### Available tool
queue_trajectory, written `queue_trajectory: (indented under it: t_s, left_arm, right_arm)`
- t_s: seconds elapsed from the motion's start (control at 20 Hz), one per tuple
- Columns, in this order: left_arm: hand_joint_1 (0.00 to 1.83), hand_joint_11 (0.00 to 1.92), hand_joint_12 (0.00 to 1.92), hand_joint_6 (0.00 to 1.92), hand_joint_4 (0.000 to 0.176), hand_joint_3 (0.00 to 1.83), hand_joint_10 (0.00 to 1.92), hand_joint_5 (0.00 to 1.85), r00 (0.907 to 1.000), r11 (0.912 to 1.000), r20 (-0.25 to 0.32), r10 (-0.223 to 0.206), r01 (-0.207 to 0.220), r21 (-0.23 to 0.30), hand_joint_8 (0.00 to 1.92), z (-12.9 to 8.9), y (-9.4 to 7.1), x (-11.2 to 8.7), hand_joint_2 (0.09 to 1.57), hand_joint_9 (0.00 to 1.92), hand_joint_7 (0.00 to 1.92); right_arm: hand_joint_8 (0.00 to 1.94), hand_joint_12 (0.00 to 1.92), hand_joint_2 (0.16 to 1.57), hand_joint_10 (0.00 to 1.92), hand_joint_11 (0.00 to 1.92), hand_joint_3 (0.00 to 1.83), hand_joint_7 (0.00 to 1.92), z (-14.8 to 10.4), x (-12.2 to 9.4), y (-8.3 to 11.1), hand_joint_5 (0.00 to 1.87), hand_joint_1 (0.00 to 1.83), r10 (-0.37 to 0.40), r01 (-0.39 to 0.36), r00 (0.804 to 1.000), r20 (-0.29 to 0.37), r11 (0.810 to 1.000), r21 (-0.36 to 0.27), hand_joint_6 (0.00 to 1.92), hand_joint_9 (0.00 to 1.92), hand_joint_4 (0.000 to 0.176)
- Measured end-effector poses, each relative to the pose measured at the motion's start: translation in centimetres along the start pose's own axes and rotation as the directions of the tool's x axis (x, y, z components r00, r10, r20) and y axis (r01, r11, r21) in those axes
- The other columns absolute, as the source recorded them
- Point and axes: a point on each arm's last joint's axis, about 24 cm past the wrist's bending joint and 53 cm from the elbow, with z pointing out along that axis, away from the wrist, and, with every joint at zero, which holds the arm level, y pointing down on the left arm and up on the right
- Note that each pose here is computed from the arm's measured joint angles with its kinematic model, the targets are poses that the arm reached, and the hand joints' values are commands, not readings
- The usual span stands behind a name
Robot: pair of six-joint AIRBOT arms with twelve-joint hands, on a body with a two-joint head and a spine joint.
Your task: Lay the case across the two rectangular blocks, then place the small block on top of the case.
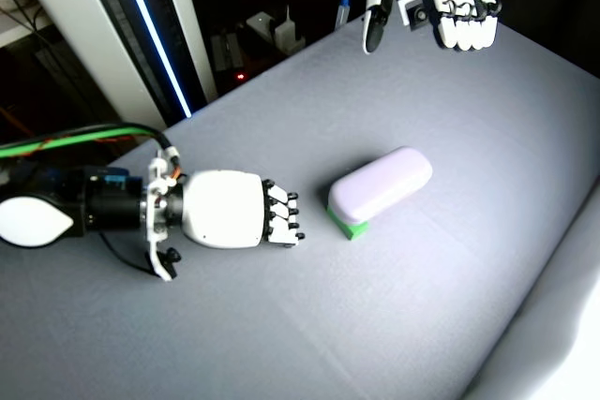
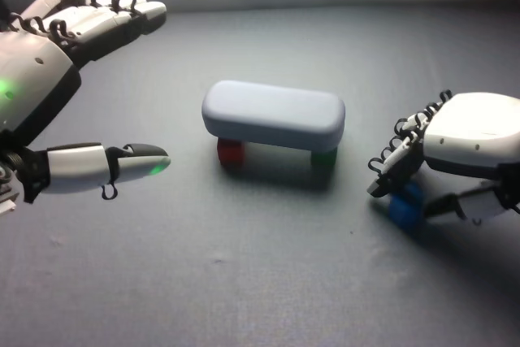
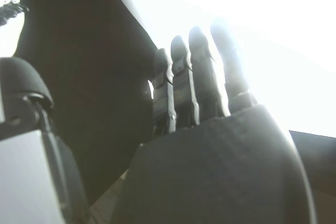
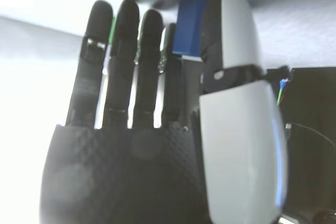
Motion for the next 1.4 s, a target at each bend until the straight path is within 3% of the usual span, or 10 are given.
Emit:
queue_trajectory:
  t_s: [0.15,0.25,0.45,0.65,0.7,0.8,0.85,0.95,1.2,1.4]
  left_arm:
    - [0.85,0.0,0.73,0.0,0.0,0.0,0.01,0.34,1.0,1.0,0.001,-0.002,0.002,0.0,0.0,0.0,-0.01,-0.02,0.93,0.29,0.33]
    - [0.84,0.0,0.68,0.0,0.0,0.0,0.01,0.33,1.0,1.0,0.007,-0.007,0.007,-0.007,0.01,0.0,0.17,-0.14,0.94,0.27,0.32]
    - [0.84,0.0,0.75,0.0,0.0,0.0,0.01,0.34,1.0,1.0,0.0,-0.008,0.008,-0.004,0.0,-0.03,0.1,0.05,0.94,0.3,0.34]
    - [0.86,0.0,0.77,0.0,0.0,0.0,0.0,0.34,0.9999,0.9999,0.004,-0.01,0.01,-0.007,0.0,-0.03,0.18,-0.06,0.94,0.3,0.34]
    - [0.84,0.0,0.74,0.0,0.0,0.0,0.0,0.34,0.9999,0.9999,0.004,-0.01,0.01,-0.007,0.0,-0.03,0.19,-0.05,0.94,0.29,0.33]
    - [0.84,0.0,0.74,0.0,0.0,0.0,0.0,0.34,0.9999,0.9999,0.004,-0.009,0.01,-0.007,0.0,-0.03,0.19,-0.08,0.94,0.29,0.33]
    - [0.84,0.0,0.79,0.0,0.0,0.0,0.01,0.34,0.9999,0.9999,0.004,-0.011,0.011,-0.007,0.0,-0.04,0.19,-0.06,0.94,0.31,0.35]
    - [0.82,0.0,0.79,0.0,0.0,0.0,0.0,0.34,0.9999,0.9999,0.002,-0.013,0.013,-0.009,0.0,-0.14,0.28,0.0,0.94,0.32,0.35]
    - [0.81,0.0,0.74,0.0,0.0,0.0,0.0,0.35,0.9999,0.9998,0.004,-0.016,0.016,-0.008,0.0,-0.16,0.27,-0.06,0.94,0.3,0.34]
    - [0.83,0.0,0.71,0.0,0.0,0.0,0.0,0.34,0.9998,0.9998,0.004,-0.019,0.02,-0.008,0.0,-0.2,0.27,-0.05,0.94,0.29,0.34]
  right_arm:
    - [0.98,1.22,1.1,0.73,0.8,0.0,1.08,0.09,0.18,0.0,0.93,1.26,0.0,0.0,1.0,-0.005,1.0,0.001,0.91,1.07,0.0]
    - [0.98,1.42,1.09,0.99,0.7,0.0,1.07,0.08,0.29,-0.16,0.98,1.24,0.0,0.0,1.0,-0.009,1.0,0.008,0.87,0.96,0.0]
    - [1.01,1.59,1.1,1.1,0.69,0.0,1.07,0.08,0.31,-0.22,0.96,1.25,-0.001,0.001,1.0,-0.01,1.0,0.01,0.86,0.91,0.0]
    - [1.06,1.36,1.12,0.74,0.64,0.0,1.03,0.08,0.31,-0.22,0.89,1.24,-0.001,0.001,1.0,-0.01,1.0,0.01,0.97,0.89,0.0]
    - [0.58,1.32,0.99,0.6,0.63,0.0,0.92,0.05,0.23,-0.16,0.87,1.24,-0.002,0.002,1.0,-0.008,1.0,0.008,0.19,0.91,0.0]
    - [0.39,1.3,0.97,0.55,0.64,0.0,0.95,0.04,0.14,-0.08,0.91,1.22,-0.002,0.002,1.0,-0.005,1.0,0.004,0.06,0.93,0.0]
    - [0.39,1.49,0.96,0.86,0.58,0.0,0.91,0.0,0.03,-0.02,0.89,1.22,0.001,-0.001,1.0,-0.002,1.0,0.002,0.0,0.81,0.0]
    - [0.65,1.54,0.97,1.05,0.56,0.0,0.8,0.04,0.19,0.12,0.87,1.23,0.006,-0.006,1.0,-0.004,1.0,0.001,0.0,0.74,0.0]
    - [0.46,1.34,0.99,0.7,0.38,0.0,0.76,-0.44,0.05,-0.49,0.82,1.23,-0.002,0.002,1.0,-0.01,1.0,0.028,0.0,0.7,0.0]
    - [0.56,1.47,0.99,0.98,0.51,0.0,0.79,-0.75,0.03,-0.62,0.82,1.21,-0.002,0.003,1.0,-0.014,0.999,0.04,0.0,0.71,0.0]
